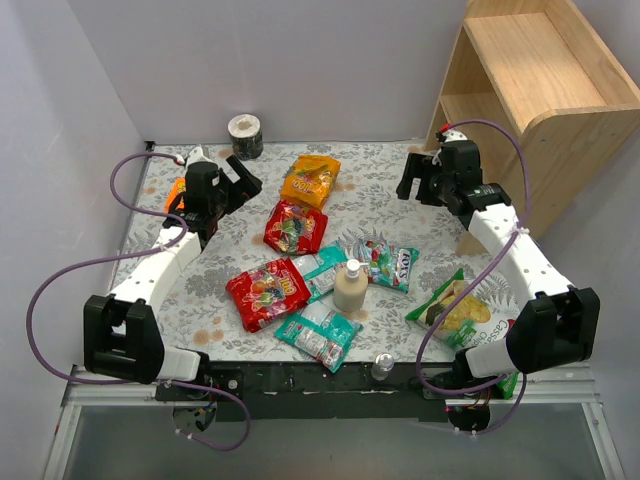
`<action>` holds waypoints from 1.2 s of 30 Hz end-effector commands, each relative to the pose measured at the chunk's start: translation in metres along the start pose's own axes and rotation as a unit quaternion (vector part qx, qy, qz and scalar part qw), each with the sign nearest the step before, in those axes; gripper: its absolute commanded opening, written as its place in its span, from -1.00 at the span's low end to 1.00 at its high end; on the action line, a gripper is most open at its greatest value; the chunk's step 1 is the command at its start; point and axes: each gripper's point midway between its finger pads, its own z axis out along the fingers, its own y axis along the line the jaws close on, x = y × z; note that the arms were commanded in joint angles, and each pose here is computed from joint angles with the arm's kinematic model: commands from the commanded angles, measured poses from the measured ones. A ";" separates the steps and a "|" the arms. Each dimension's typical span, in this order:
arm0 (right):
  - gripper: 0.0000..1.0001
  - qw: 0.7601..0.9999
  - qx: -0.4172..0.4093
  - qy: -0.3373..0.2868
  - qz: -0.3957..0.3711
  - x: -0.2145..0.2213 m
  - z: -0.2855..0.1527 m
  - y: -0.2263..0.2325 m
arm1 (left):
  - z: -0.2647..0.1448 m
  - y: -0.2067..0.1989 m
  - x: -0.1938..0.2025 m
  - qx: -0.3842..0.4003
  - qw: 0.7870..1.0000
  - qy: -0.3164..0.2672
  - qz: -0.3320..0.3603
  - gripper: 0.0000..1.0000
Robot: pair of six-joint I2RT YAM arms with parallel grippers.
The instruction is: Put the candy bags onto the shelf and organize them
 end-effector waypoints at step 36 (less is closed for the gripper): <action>0.96 0.968 -0.233 0.090 -0.030 0.034 0.108 0.171 | -0.036 -0.022 0.003 0.086 0.996 -0.005 0.026 0.96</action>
